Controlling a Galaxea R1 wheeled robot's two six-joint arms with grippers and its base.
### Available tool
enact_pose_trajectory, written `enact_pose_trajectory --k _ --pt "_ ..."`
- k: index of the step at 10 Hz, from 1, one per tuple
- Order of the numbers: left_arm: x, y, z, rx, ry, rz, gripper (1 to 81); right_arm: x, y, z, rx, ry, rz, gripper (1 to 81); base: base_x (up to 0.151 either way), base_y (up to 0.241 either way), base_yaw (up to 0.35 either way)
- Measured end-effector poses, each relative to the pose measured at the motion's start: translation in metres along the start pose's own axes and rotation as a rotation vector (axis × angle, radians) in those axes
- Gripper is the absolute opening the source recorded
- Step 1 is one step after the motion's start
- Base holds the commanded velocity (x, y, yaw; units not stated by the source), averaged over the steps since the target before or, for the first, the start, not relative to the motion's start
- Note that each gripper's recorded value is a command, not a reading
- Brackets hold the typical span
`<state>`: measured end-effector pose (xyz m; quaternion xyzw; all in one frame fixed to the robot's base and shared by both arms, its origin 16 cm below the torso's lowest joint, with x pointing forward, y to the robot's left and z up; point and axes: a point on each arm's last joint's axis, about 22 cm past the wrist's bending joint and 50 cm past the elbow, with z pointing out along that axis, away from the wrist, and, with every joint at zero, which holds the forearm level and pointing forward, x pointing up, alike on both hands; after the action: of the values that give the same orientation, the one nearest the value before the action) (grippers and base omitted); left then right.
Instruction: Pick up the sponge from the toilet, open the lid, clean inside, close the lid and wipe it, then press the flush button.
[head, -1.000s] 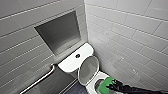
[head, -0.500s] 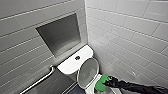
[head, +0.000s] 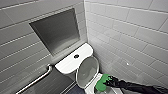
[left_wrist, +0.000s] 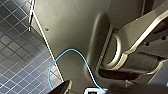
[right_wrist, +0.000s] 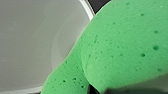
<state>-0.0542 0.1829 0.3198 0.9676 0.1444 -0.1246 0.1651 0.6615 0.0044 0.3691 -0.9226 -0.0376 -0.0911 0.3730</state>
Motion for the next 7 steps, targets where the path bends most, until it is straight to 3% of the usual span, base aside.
enact_pose_trajectory --k 2,5,7 --pt "0.001 -0.004 0.004 0.007 -0.011 -0.006 81.1 -0.009 0.008 0.015 0.006 -0.023 0.007 1.0 0.0 0.0 0.0" --pt "0.002 -0.004 0.006 0.007 -0.01 -0.006 81.1 0.02 -0.006 0.024 0.006 0.016 -0.024 1.0 0.0 0.0 0.0" --pt "0.001 -0.005 0.006 0.009 -0.01 -0.006 81.1 0.019 0.002 0.035 -0.034 0.022 -0.016 1.0 0.0 0.0 0.0"
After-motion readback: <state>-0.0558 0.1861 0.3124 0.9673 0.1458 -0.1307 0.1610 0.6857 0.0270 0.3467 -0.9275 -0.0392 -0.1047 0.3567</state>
